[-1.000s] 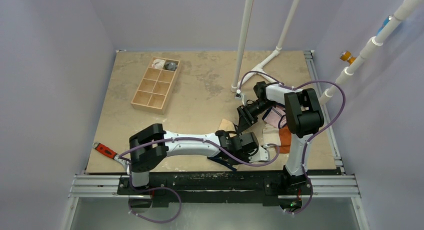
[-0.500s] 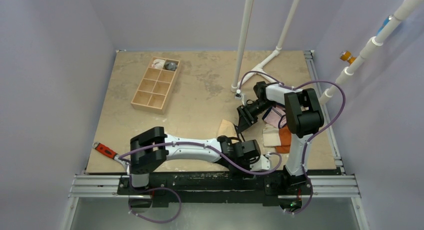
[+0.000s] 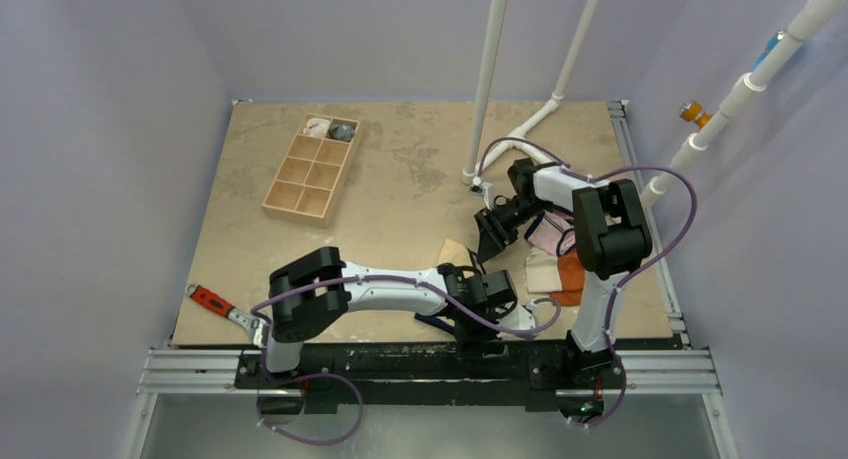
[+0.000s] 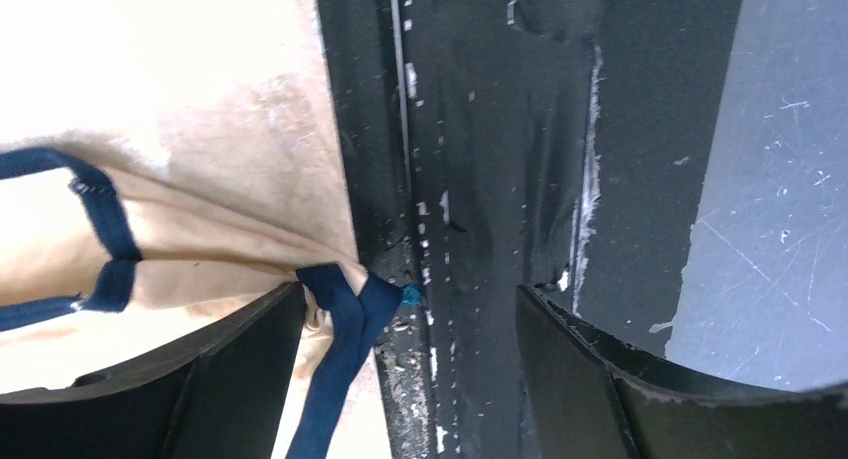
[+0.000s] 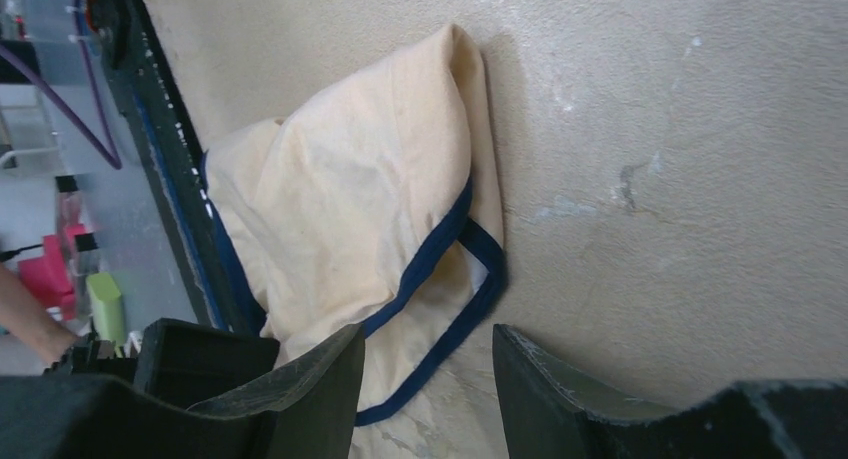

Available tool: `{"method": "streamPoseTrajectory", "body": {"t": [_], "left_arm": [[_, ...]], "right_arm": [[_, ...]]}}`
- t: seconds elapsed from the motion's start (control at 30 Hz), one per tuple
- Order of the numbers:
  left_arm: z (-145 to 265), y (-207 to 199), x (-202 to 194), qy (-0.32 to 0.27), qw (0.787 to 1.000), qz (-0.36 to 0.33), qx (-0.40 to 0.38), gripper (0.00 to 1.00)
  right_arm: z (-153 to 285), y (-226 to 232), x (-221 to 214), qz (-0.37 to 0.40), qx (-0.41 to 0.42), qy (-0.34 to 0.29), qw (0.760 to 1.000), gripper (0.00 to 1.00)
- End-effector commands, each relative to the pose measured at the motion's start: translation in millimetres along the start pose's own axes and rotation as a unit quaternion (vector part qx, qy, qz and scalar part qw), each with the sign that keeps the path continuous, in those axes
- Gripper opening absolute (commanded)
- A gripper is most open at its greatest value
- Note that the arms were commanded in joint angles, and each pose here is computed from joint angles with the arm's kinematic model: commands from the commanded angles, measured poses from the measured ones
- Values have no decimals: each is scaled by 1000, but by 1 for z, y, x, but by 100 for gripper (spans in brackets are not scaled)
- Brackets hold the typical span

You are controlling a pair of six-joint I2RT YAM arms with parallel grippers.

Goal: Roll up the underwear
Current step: Fold the underwear at the center of the board.

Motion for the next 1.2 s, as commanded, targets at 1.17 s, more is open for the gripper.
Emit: {"method": "streamPoseTrajectory", "body": {"t": [1.17], "left_arm": [[83, 52, -95, 12, 998, -55, -40, 99]], "right_arm": [[-33, 54, 94, 171, 48, -14, 984, 52]]}}
Point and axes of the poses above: each gripper's point midway between its finger pads, its own z axis back along the fingers, its own y axis along the line the jaws close on, x = y × z, the point moved 6 cm from there along z, back along the fingers, and after that the axes turned 1 degree about z, right-handed, at the moved point
